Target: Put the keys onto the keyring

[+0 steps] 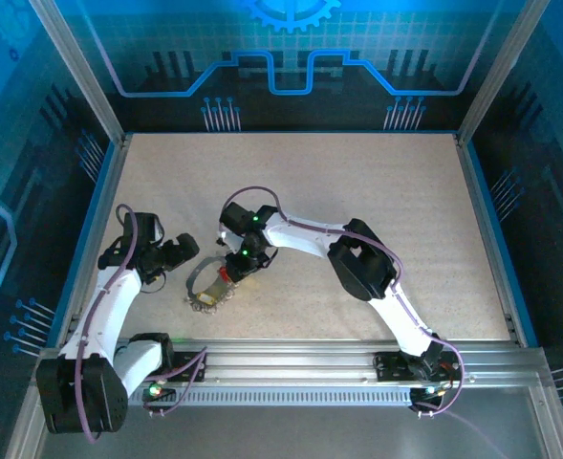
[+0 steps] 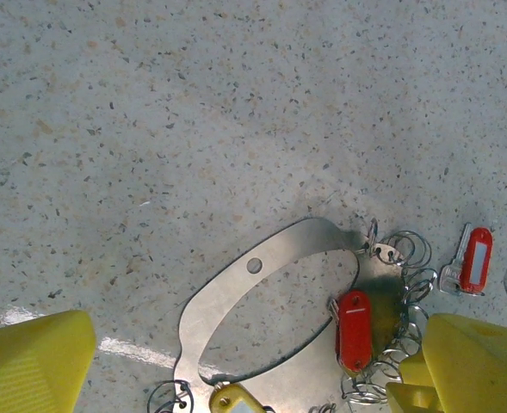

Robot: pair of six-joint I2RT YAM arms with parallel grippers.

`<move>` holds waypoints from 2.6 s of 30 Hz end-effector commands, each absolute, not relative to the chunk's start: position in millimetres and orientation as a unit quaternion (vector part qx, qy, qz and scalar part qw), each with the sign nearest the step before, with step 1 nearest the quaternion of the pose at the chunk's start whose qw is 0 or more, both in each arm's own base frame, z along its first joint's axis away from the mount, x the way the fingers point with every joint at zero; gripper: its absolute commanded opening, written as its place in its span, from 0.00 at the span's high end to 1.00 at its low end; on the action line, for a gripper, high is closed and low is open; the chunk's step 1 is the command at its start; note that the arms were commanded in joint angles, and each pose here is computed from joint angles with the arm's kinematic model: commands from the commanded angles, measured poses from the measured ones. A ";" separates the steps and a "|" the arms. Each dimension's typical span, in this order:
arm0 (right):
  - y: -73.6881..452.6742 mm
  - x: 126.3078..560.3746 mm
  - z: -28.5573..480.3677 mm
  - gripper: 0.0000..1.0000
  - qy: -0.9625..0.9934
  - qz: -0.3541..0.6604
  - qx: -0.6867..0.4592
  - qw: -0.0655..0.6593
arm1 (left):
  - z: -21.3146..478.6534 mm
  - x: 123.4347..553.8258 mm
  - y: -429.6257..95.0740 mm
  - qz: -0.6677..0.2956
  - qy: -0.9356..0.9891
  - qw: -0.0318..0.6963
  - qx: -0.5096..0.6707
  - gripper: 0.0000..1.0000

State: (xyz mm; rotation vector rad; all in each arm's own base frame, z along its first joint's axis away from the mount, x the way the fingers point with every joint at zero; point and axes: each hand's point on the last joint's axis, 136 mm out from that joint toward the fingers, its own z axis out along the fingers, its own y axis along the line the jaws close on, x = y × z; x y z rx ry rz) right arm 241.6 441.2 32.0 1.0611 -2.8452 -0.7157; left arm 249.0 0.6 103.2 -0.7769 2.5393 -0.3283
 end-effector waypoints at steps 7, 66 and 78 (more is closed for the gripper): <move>444.0 233.8 28.0 0.79 -0.912 -0.230 0.339 0.028 | 116.0 253.7 -0.3 -0.129 0.922 0.244 -0.270 0.01; 370.8 255.1 214.7 1.00 -0.582 -0.362 0.559 -0.466 | 228.7 186.4 -175.6 -0.415 0.626 0.483 0.450 0.43; 367.6 222.7 228.2 1.00 -0.507 -0.399 0.601 -0.472 | 207.4 180.5 -198.9 -0.374 0.606 0.480 0.512 0.68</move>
